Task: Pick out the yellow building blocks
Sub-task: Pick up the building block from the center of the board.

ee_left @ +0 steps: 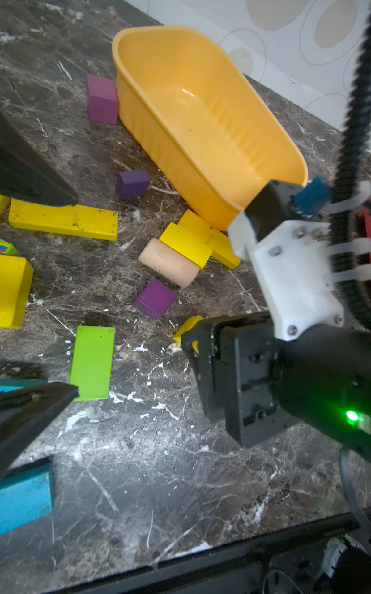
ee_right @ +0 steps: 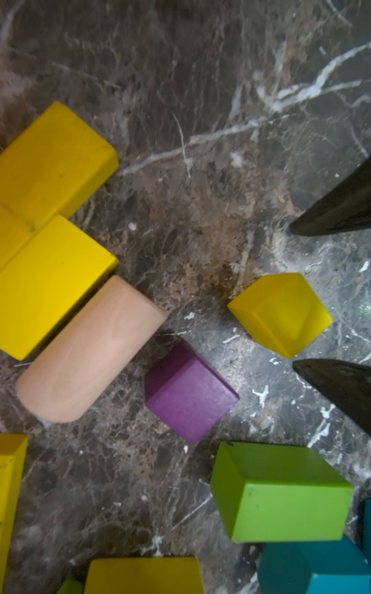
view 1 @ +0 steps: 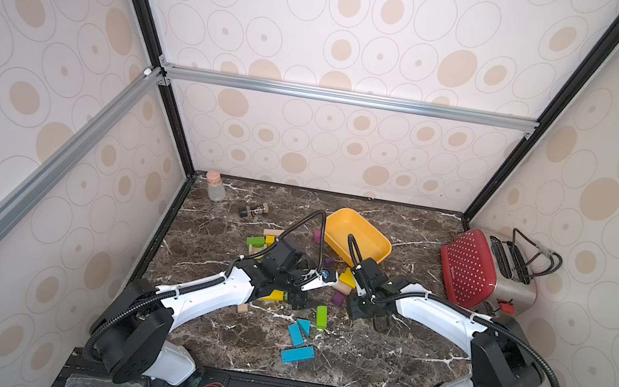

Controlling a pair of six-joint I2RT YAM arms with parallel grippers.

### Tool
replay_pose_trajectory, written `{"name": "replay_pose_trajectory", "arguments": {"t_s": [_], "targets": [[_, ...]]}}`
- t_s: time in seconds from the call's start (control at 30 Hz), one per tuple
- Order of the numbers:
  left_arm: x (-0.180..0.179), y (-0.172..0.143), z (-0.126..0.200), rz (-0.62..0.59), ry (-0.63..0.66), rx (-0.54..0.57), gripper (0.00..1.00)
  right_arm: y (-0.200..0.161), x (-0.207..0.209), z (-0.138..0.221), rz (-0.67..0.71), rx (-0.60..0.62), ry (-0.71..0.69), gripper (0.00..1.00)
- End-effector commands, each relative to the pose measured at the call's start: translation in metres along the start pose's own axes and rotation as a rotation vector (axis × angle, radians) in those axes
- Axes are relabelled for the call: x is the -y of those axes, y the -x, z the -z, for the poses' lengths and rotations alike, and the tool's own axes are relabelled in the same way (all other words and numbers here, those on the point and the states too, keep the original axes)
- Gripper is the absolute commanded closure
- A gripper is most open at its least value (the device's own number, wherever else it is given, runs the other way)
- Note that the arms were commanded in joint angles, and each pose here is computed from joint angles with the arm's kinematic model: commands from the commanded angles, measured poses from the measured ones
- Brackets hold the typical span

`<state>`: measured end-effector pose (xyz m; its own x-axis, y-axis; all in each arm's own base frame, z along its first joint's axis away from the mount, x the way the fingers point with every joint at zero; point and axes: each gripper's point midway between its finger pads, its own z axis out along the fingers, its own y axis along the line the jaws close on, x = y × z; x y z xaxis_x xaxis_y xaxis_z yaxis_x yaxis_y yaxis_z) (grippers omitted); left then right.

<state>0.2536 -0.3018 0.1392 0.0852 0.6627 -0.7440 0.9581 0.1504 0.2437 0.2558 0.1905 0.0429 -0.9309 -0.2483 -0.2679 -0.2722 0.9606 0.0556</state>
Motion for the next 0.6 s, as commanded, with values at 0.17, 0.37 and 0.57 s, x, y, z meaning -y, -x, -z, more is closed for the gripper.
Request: {"name": "replay_pose_trajectory", "arguments": {"t_s": [0.17, 0.37, 0.57], "targets": [[-0.004, 0.022, 0.007, -0.073, 0.034, 0.104, 0.14, 0.002, 0.000, -0.008, 0.040, -0.027, -0.048, 0.40], [-0.007, 0.023, 0.006, -0.055, 0.050, 0.114, 0.13, -0.003, -0.004, -0.010, 0.068, -0.046, -0.034, 0.48], [-0.008, 0.024, 0.008, -0.057, 0.060, 0.114, 0.13, 0.000, -0.005, -0.008, 0.088, -0.055, -0.043, 0.52]]}}
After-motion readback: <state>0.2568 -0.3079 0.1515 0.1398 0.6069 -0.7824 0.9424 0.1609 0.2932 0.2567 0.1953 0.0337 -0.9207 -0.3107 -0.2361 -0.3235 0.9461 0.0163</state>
